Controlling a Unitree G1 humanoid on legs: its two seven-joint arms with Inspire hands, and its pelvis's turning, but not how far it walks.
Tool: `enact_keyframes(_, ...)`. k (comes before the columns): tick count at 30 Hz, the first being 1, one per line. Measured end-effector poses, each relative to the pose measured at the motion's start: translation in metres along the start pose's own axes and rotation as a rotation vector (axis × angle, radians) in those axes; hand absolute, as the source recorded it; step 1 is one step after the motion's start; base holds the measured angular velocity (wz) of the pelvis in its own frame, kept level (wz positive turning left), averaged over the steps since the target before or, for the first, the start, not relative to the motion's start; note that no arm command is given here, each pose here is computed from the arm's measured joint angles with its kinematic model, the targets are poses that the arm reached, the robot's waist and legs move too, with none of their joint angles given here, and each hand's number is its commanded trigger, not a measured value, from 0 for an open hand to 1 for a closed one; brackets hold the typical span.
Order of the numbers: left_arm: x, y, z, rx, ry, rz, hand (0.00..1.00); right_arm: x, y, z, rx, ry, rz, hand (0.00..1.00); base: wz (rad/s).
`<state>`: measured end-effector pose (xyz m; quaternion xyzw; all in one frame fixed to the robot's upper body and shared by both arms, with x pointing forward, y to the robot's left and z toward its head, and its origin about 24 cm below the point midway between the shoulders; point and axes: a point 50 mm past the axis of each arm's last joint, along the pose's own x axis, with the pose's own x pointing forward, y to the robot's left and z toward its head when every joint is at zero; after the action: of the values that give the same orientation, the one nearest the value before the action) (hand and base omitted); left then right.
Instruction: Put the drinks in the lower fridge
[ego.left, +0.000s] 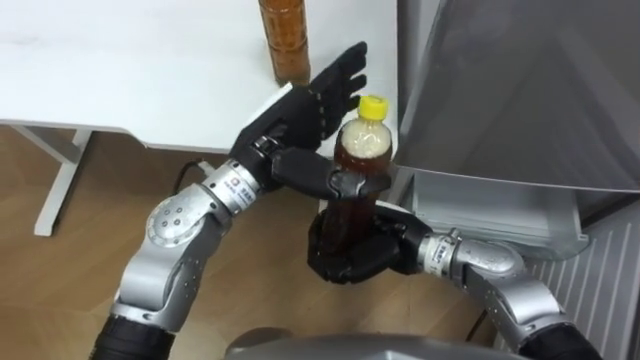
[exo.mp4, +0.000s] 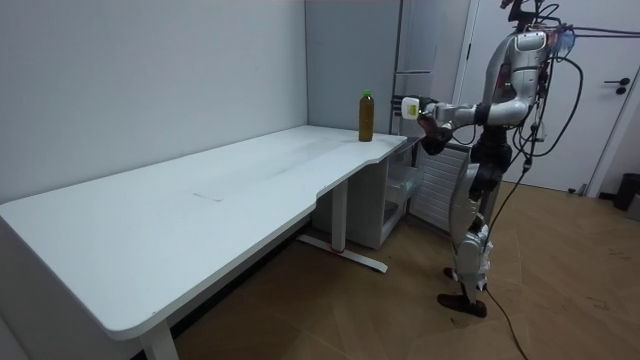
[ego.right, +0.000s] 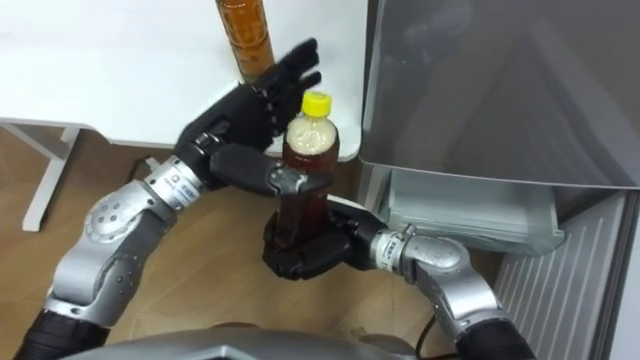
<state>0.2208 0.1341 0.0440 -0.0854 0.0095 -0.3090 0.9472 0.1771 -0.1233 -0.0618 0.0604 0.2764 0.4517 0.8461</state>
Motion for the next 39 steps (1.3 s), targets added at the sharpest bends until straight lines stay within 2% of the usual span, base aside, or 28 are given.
enact_keyframes(12,-0.009,0.018,0.032,0.064,-0.147,0.13,0.0,-0.013,-0.006,-0.008,0.06,-0.025,-0.069,1.0,0.01)
enact_keyframes(18,-0.02,0.033,0.048,0.061,-0.251,0.244,0.0,-0.02,-0.009,-0.012,0.092,-0.044,-0.112,1.0,0.03)
enact_keyframes(25,-0.028,0.046,0.055,0.066,-0.3,0.382,0.0,-0.022,-0.011,-0.012,0.1,-0.054,-0.127,1.0,0.01)
enact_keyframes(35,-0.047,0.064,0.066,-0.026,-0.411,0.594,0.0,-0.034,-0.014,-0.019,0.124,-0.054,-0.177,1.0,-0.02)
enact_keyframes(39,-0.065,0.073,0.058,-0.119,-0.423,0.712,0.0,-0.032,-0.013,-0.018,0.136,-0.072,-0.199,1.0,0.02)
